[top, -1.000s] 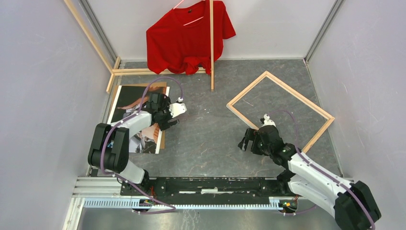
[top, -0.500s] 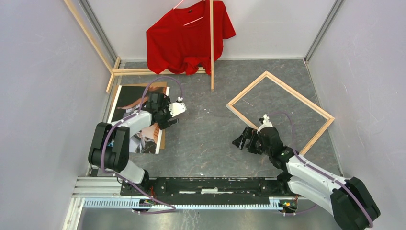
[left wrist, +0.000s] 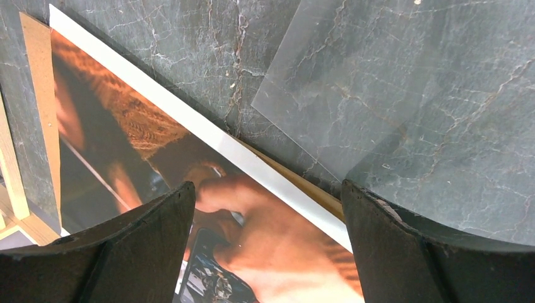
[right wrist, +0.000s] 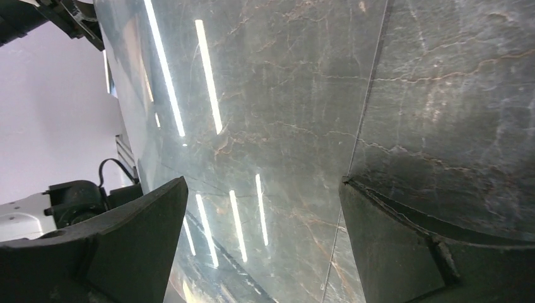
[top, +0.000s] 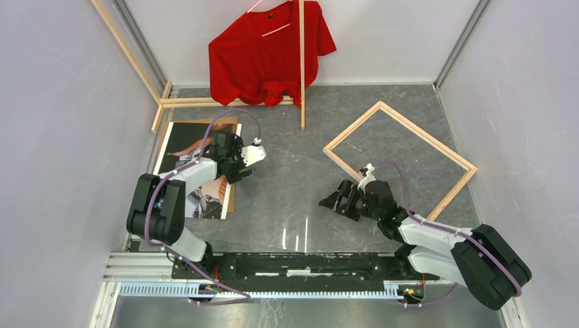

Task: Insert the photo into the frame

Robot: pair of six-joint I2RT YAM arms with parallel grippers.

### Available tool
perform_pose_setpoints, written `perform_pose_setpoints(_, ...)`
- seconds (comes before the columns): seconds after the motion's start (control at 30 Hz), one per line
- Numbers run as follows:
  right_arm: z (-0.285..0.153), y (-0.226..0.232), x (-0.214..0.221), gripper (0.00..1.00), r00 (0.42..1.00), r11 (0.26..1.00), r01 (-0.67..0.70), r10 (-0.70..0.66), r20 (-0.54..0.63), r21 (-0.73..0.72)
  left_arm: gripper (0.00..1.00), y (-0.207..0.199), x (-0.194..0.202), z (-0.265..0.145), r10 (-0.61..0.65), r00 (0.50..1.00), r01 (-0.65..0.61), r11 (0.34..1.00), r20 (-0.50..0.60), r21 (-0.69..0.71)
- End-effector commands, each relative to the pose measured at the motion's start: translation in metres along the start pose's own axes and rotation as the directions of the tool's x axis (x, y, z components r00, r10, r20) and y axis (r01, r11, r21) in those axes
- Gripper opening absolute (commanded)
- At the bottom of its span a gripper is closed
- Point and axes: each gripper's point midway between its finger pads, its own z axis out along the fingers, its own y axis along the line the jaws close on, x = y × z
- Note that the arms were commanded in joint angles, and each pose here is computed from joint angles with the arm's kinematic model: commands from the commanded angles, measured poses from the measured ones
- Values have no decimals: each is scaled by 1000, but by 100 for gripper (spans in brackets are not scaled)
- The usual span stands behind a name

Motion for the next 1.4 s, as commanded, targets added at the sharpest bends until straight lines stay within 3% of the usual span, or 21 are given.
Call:
perform_pose_setpoints(0.0, 4, -4, 16, 98, 997, 999, -40, 41, -72, 10, 93, -106, 37, 6, -19, 994, 54, 934, -103, 353)
perform_pose_setpoints(0.27, 12, 26, -25, 98, 1000, 999, 10, -9, 26, -31, 90, -108, -5, 7, -20, 998, 38, 935, -53, 353)
perform_pose_setpoints(0.43, 3, 26, -51, 98, 994, 999, -14, 18, 111, -36, 89, -97, -13, 16, -22, 994, 57, 942, -106, 329)
perform_pose_setpoints(0.7, -5, 34, -78, 98, 981, 996, -34, 48, 186, -79, 86, -78, -64, 16, -32, 998, 45, 946, -46, 320)
perform_pose_setpoints(1.0, 2, 30, -70, 98, 987, 993, -61, 76, 144, -102, 86, -89, -82, 30, -44, 998, 55, 929, -41, 366)
perform_pose_setpoints(1.37, 1, 42, -94, 98, 984, 994, -17, 36, 177, -108, 86, -98, -132, 26, -112, 993, 82, 895, 41, 439)
